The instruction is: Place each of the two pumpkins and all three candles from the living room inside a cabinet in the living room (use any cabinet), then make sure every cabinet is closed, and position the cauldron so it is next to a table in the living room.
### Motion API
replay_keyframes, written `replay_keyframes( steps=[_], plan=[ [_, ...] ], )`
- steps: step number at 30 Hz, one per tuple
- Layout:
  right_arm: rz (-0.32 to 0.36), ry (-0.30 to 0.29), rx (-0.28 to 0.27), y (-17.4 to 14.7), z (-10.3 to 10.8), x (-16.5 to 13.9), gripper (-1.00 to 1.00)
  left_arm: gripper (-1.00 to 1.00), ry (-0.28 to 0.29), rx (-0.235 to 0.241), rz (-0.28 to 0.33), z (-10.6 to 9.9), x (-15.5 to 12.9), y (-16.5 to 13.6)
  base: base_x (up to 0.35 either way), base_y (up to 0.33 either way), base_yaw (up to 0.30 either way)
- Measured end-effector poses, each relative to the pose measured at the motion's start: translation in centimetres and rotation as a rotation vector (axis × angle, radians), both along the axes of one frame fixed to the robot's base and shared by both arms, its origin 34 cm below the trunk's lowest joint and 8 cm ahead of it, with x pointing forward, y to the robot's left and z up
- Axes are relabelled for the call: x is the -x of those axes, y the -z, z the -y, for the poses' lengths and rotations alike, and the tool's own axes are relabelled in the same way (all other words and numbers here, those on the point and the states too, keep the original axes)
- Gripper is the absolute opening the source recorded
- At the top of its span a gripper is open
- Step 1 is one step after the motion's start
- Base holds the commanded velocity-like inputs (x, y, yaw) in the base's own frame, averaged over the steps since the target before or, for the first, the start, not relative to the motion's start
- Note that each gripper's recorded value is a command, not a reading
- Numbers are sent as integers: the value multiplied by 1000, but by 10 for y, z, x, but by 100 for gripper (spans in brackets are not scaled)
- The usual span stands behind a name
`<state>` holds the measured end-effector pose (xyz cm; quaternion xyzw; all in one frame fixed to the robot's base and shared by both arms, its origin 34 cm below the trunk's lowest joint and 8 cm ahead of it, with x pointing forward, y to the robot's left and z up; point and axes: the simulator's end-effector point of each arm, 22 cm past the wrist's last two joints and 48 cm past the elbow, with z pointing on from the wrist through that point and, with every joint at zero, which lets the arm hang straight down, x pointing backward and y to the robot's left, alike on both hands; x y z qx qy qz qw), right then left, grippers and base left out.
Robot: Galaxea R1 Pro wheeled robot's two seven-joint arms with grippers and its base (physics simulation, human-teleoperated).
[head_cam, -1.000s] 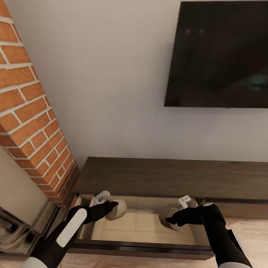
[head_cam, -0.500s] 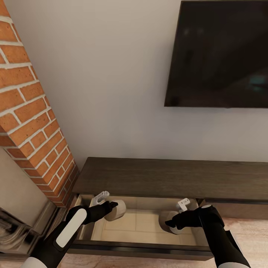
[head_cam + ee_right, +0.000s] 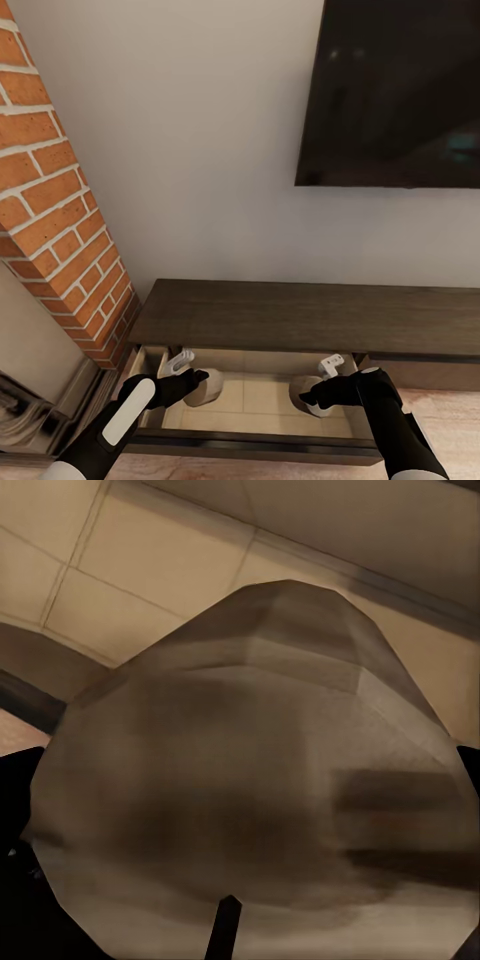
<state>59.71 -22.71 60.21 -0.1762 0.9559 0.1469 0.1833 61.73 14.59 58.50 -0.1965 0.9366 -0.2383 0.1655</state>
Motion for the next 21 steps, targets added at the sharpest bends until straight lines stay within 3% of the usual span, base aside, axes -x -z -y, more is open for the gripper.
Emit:
replay_keyframes(
  steps=[7, 11, 12, 16, 21],
  plan=[
    [1, 2, -2, 13, 0, 1, -100, -100, -6, -11, -24, -1, 8, 23, 0, 0, 0],
    [-40, 0, 0, 34, -2, 13, -100, -100, -22, -33, -75, -12, 22, 49, 0, 0, 0],
    [-66, 8, 27, 49, 2, 21, -100, -100, -24, -37, -83, -14, 24, 54, 0, 0, 0],
    [-72, 32, 82, 70, 10, 25, -100, -100, -23, -68, -61, -15, 22, 63, 0, 0, 0],
    [-69, 35, 91, 81, 11, 25, -100, -100, -17, -67, -49, -5, 21, 72, 0, 0, 0]
  ],
)
